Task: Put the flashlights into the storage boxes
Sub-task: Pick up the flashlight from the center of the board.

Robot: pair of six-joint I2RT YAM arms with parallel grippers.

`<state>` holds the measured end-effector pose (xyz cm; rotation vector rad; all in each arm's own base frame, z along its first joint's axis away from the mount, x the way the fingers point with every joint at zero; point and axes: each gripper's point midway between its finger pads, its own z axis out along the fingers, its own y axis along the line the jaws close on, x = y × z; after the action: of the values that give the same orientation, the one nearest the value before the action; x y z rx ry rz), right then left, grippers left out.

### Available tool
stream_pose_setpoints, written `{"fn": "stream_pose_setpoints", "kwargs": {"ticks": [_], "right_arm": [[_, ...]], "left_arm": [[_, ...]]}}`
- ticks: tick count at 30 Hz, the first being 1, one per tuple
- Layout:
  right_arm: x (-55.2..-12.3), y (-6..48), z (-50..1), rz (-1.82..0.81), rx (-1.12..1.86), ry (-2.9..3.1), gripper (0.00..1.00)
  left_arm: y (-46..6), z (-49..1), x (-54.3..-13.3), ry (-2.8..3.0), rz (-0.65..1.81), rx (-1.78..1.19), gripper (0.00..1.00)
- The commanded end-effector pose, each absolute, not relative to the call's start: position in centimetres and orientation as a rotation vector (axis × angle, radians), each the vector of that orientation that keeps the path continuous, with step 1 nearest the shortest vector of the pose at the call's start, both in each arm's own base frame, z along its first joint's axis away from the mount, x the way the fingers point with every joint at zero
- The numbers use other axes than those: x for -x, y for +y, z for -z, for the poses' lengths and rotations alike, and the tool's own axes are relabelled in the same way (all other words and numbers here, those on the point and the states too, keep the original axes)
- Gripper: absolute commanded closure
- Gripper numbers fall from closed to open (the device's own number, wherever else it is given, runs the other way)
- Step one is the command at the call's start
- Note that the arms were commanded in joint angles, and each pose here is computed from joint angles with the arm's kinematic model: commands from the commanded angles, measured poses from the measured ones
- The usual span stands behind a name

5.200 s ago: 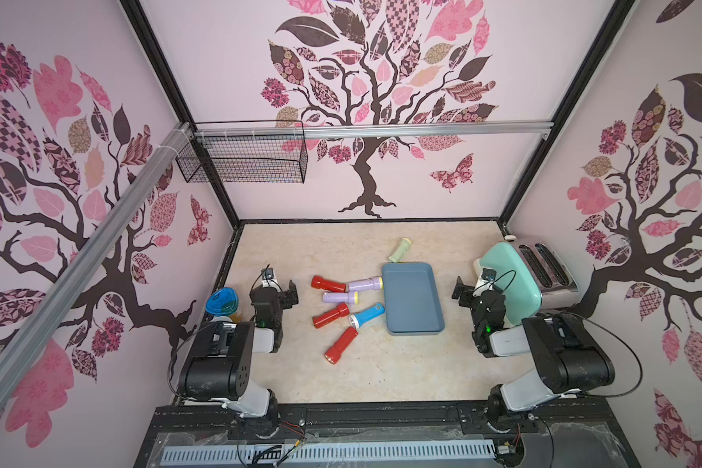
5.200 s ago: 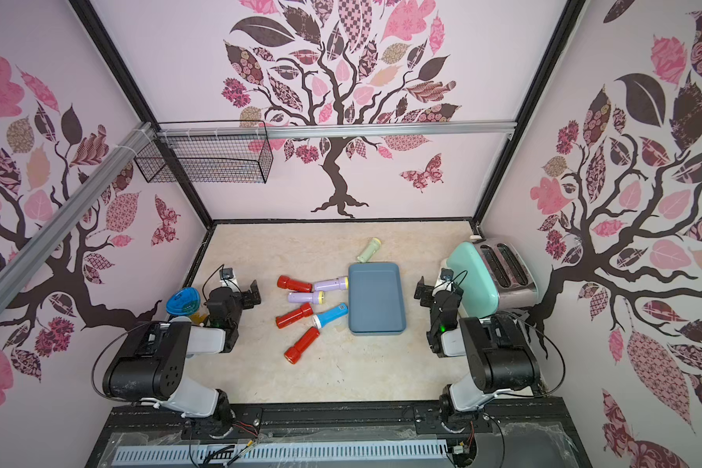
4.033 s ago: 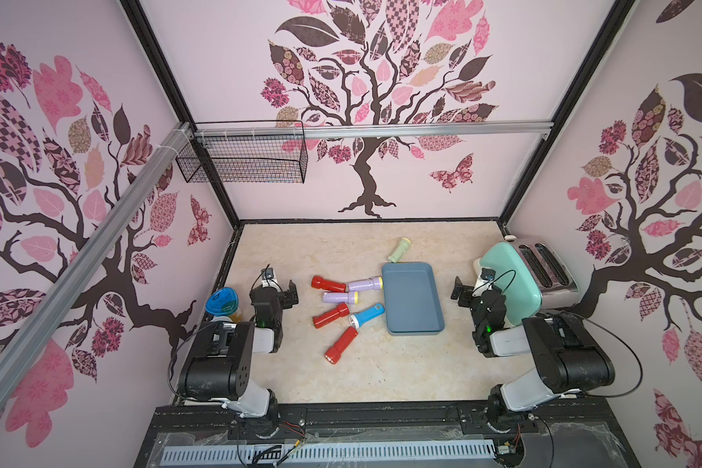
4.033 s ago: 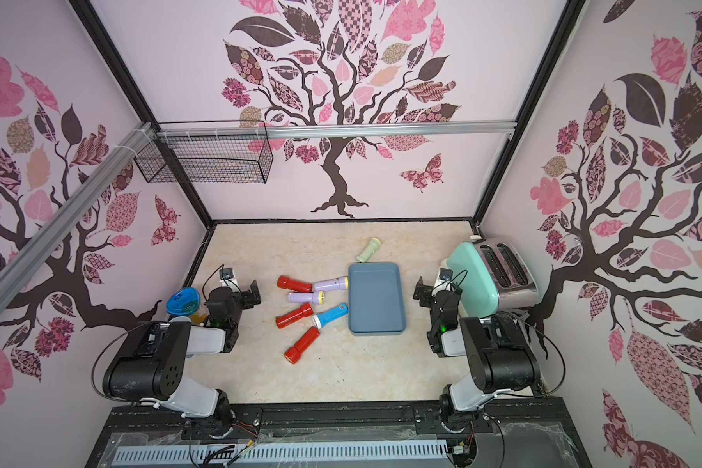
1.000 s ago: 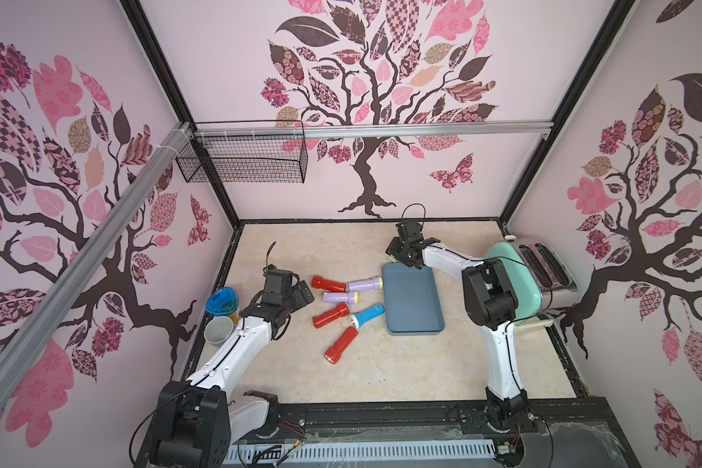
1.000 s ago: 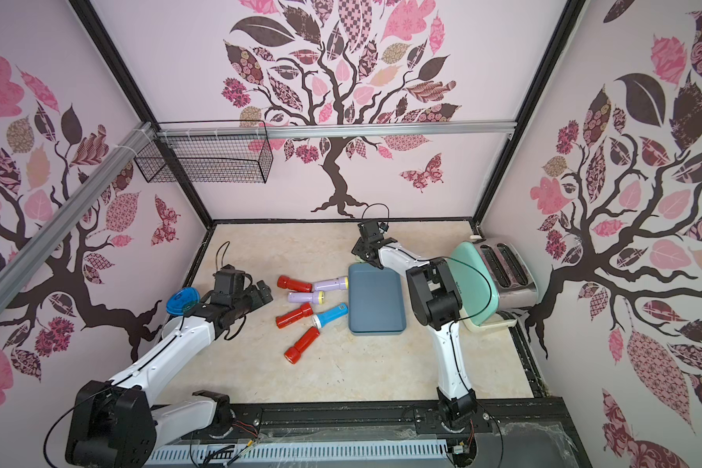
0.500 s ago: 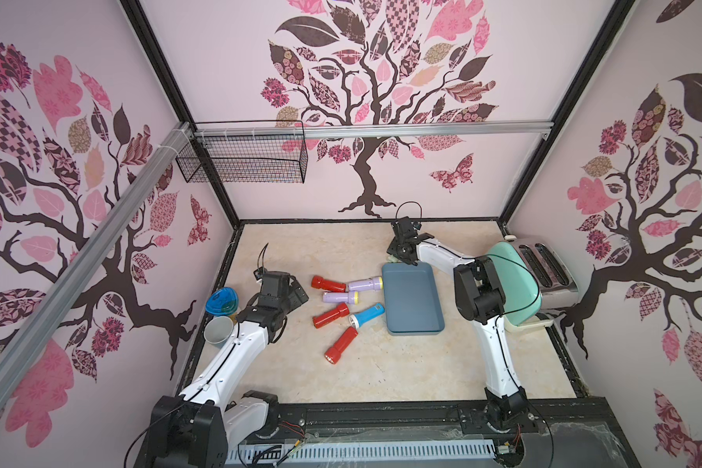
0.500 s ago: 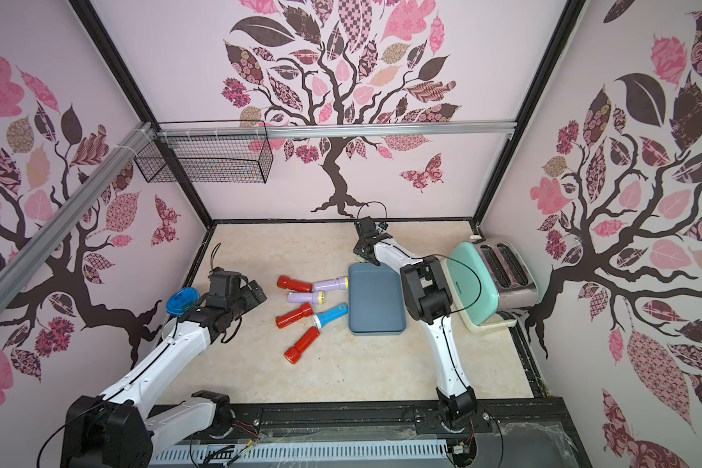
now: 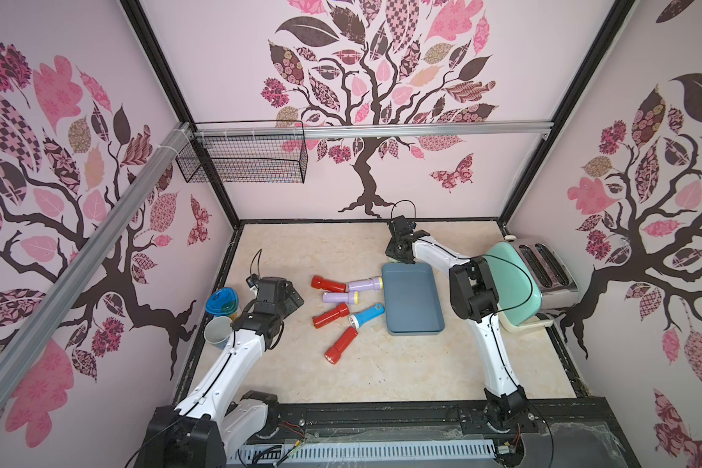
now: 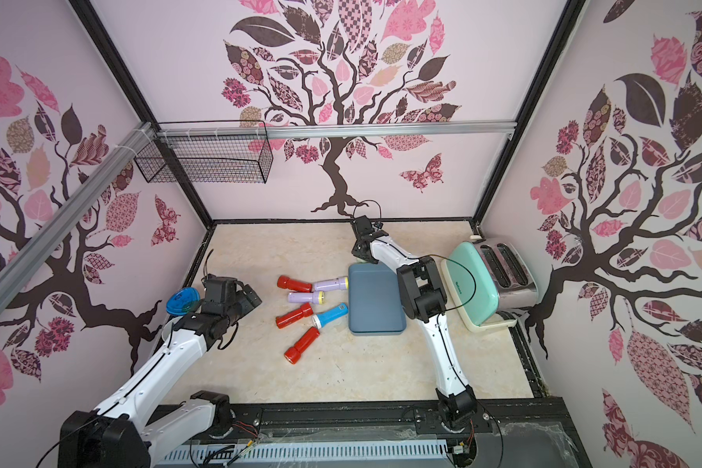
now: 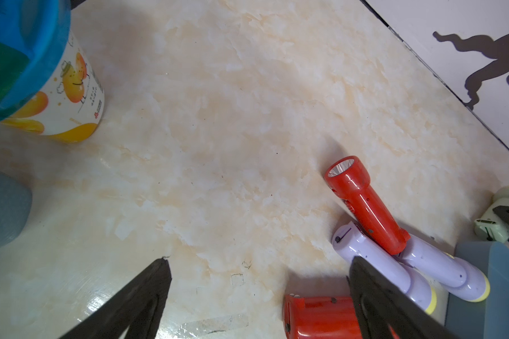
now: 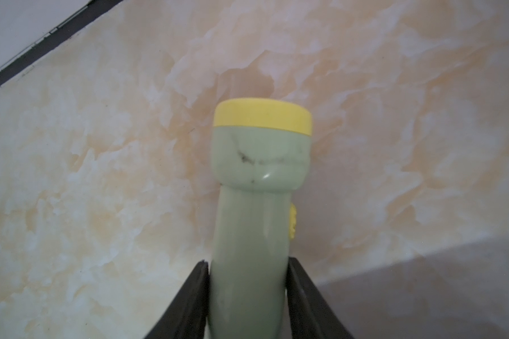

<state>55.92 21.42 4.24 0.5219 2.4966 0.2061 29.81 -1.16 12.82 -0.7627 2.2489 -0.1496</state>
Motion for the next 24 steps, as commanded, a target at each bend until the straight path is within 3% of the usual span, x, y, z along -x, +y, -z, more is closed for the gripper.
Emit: {"fn": "stream_pose_setpoints", "kwargs": {"ticks": [1,7,24], "right_arm": [[-55.0,21.2,-2.5,-0.139,-0.477,2.553,0.57],[-55.8,22.6,-4.6,-0.247,-0.41,2.513,0.57],[-57.5,22.8,-14.3,-0.329,-0.325,2.287,0.6]], "left_arm": [[-0.8,-12.4,-29.5,2.229,0.151,0.775,0.02],[-2.5,-10.8,-30.0,2.27,0.259,0.76,0.02],[-2.2,-10.9,-30.0,2.274,0.23,0.769,0.02]]}}
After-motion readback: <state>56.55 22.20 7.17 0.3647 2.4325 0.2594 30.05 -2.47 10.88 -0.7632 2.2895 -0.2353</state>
